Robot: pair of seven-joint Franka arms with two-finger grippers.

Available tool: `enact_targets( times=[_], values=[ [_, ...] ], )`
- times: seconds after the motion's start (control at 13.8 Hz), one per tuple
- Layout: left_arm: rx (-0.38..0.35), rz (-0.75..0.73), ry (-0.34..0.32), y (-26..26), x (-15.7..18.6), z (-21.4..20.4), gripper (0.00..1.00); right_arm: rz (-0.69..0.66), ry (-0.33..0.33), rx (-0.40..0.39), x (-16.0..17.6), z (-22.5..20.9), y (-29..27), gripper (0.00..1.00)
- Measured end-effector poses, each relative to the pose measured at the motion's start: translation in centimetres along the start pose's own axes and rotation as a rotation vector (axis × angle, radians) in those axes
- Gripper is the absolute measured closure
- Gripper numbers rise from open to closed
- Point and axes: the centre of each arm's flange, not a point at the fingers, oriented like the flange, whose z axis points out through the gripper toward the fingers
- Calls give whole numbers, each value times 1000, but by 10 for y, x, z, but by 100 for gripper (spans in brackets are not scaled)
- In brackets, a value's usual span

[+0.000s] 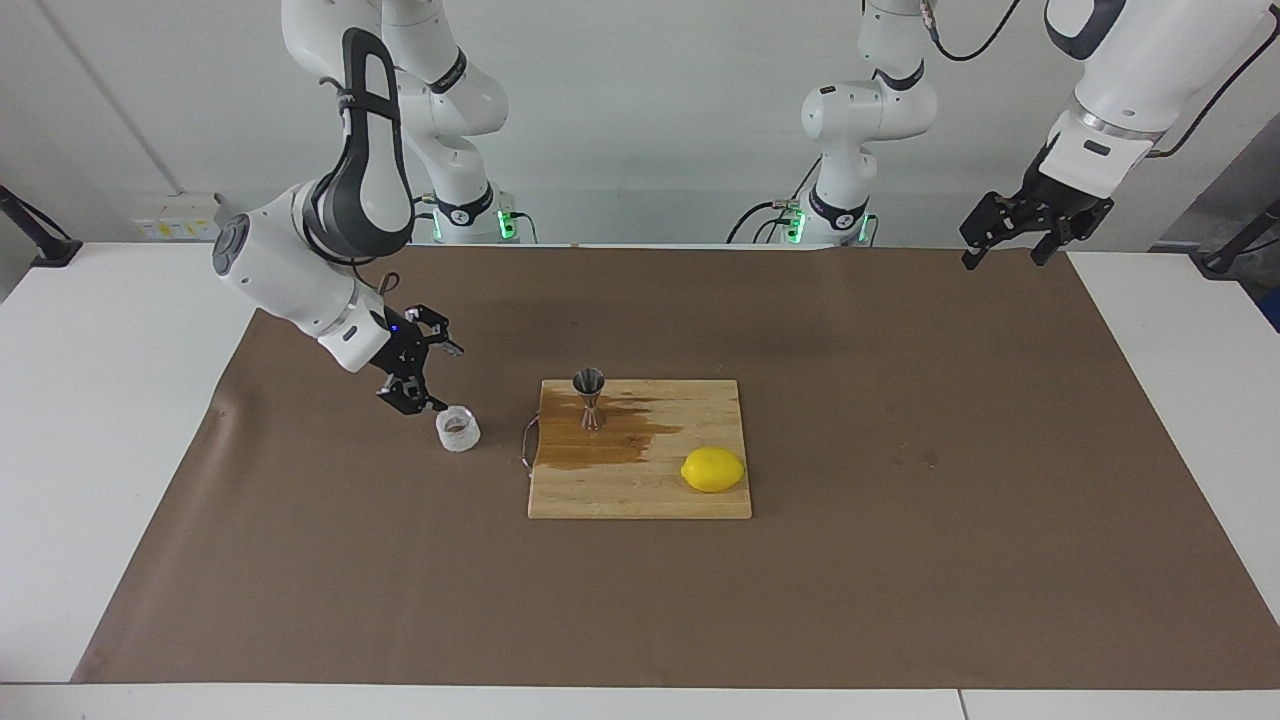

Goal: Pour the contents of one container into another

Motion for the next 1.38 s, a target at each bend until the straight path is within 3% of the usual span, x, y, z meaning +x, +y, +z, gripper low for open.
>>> enact_targets(
  times=[0.29, 0.58, 0.8, 0.95, 1.24, 1.38],
  values=[
    [0, 0, 0, 0, 0, 0, 0, 309, -181, -82, 14, -23, -15, 0],
    [0, 0, 0, 0, 0, 0, 0, 671, -295, -169, 18, -16, -20, 0],
    [0, 0, 0, 0, 0, 0, 0, 1044, -307, -206, 22, -25, -23, 0],
    [0, 0, 0, 0, 0, 0, 0, 1204, -313, -237, 33, -48, -23, 0],
    [0, 0, 0, 0, 0, 0, 0, 1323, -317, -281, 62, -126, -35, 0],
    [0, 0, 0, 0, 0, 0, 0, 1332, -265, -315, 71, -173, -52, 0]
  ],
)
